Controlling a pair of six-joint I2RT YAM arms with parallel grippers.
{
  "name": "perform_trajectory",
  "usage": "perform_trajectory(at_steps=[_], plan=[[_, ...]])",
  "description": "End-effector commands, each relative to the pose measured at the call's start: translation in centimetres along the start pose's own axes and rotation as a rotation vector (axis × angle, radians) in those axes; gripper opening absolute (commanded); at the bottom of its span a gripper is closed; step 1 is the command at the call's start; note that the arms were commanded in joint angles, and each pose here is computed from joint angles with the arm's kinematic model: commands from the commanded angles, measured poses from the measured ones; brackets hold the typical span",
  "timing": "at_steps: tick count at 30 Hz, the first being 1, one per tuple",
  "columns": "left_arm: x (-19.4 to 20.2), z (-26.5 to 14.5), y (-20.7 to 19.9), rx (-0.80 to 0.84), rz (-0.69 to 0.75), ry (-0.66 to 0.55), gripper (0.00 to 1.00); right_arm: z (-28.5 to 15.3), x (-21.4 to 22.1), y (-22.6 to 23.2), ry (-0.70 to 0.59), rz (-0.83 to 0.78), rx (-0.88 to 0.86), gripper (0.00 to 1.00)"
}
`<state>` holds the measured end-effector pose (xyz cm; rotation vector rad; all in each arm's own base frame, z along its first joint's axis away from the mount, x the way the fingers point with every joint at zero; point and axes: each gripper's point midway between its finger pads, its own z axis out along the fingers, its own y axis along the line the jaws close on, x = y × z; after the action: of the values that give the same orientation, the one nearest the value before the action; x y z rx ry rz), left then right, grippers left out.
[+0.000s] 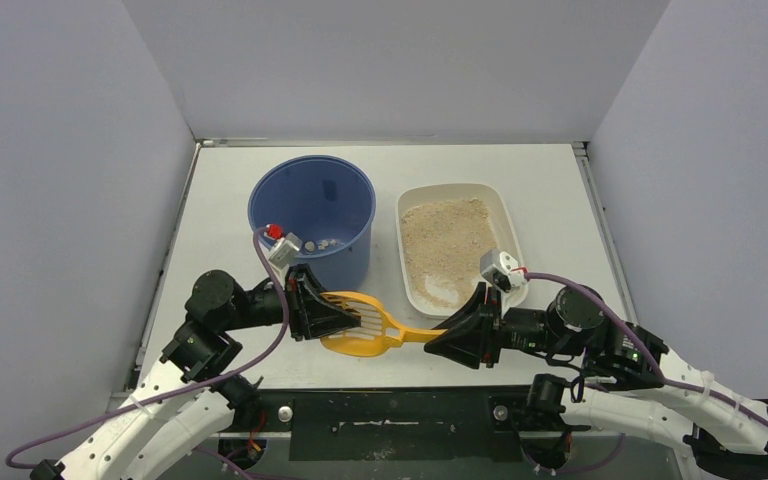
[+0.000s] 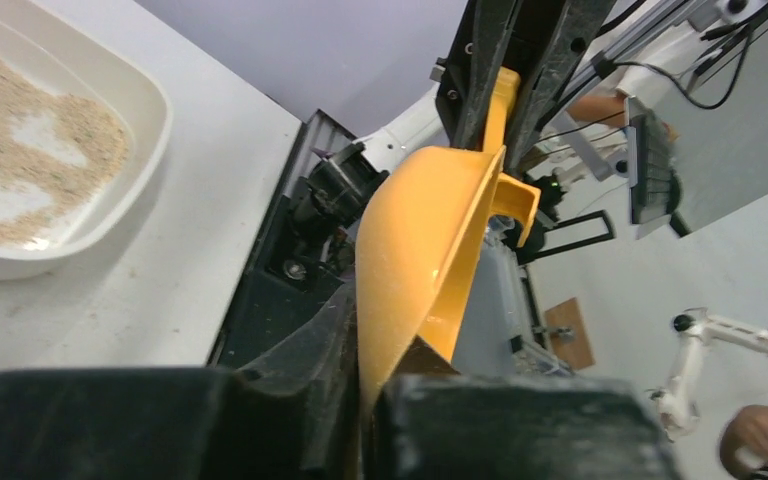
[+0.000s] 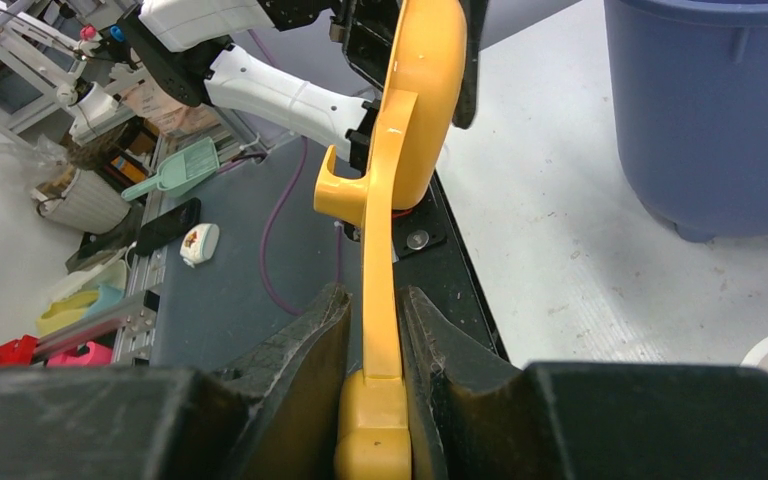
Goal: Clean the litter box
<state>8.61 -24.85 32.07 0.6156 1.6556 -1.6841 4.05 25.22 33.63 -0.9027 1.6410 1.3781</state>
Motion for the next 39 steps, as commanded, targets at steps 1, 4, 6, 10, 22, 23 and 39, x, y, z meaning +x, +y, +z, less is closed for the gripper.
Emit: perform_trajectory(at_steps=[1, 4, 6, 10, 22, 23, 39], plan=[[-1.1, -0.1, -1.7, 0.067, 0.05, -0.035, 0.0, 0.2, -1.8, 0.5, -0.078, -0.001, -0.015, 0.0], [-1.2, -0.1, -1.7, 0.066, 0.058, -0.04, 0.0, 0.3, -1.7, 0.3, -0.076, 0.006, -0.003, 0.0], [-1.4, -0.1, -1.8, 0.062, 0.067, -0.05, 0.0, 0.2, -1.7, -0.1, -0.082, 0.012, 0.018, 0.04], [-1.6, -0.3, -1.6, 0.048, 0.089, -0.068, 0.0, -0.1, -2.2, -0.5, -0.134, 0.041, 0.043, 0.45], [-1.2, -0.2, 0.2, -0.016, 0.092, -0.074, 0.0, 0.9, -3.3, -0.6, -0.256, 0.137, 0.01, 0.66], [-1.1, -0.2, 0.4, -0.026, 0.091, -0.073, 0.0, 0.9, -3.5, -0.5, -0.263, 0.137, 0.005, 0.66], [-1.8, -0.6, 1.0, -0.076, 0.101, -0.134, 0.0, 1.0, -3.8, -0.6, -0.261, 0.108, 0.015, 0.57]])
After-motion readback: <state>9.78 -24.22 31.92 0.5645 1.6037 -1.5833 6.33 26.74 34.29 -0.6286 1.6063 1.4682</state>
